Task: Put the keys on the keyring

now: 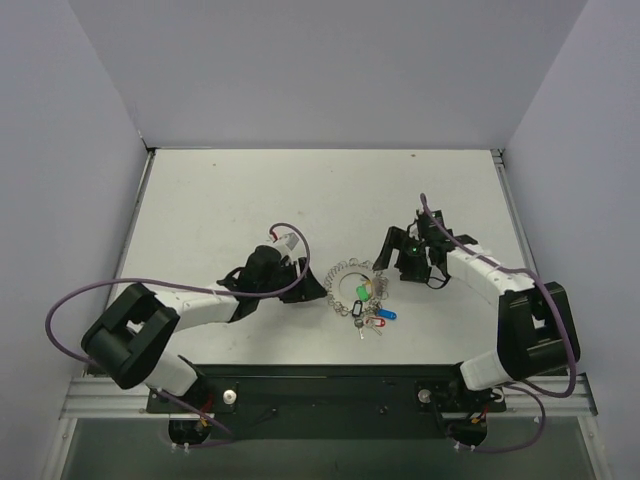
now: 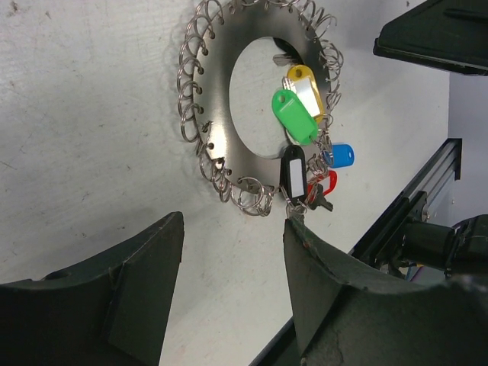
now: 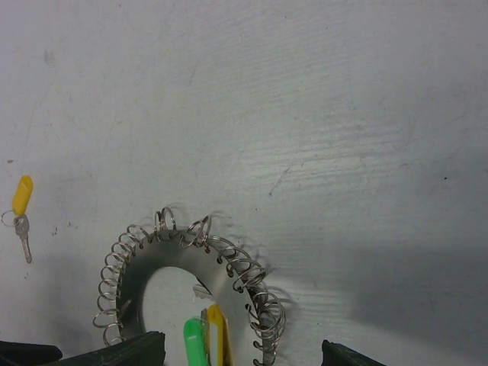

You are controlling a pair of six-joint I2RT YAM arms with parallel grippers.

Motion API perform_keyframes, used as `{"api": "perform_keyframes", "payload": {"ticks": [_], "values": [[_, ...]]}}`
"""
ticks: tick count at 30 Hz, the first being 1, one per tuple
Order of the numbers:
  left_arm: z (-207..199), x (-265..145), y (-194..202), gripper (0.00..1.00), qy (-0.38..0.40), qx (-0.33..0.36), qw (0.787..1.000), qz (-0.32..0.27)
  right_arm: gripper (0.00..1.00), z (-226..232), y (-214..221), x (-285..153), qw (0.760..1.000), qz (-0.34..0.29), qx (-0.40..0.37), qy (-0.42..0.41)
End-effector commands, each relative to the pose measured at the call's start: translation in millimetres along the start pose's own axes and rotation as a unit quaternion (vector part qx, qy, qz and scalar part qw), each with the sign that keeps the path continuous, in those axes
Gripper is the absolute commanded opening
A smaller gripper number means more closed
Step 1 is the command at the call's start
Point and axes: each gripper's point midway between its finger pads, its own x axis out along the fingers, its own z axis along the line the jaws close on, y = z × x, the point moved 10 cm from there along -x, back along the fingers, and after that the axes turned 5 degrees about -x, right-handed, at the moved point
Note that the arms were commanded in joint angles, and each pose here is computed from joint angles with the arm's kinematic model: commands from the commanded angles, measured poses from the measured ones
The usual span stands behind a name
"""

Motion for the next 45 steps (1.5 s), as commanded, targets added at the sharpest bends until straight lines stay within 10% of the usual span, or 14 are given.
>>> {"api": "perform_keyframes", "payload": {"ticks": [1, 26, 45], "values": [[-13, 10, -11, 0.64, 0.031, 0.008, 0.999, -0.02, 0.81, 3, 3, 5, 0.999, 0.029, 0.019, -0.02], [5, 64, 3, 0.31, -0.021, -0.016, 0.999, 0.035, 0.53, 20, -14, 49, 0.996, 0.056, 0.016, -0.063], [-33, 27, 39, 0.34, 0.009, 0.037, 0.999, 0.032, 0.53, 54, -28, 50, 0.996, 0.037, -0.042, -0.063]]}}
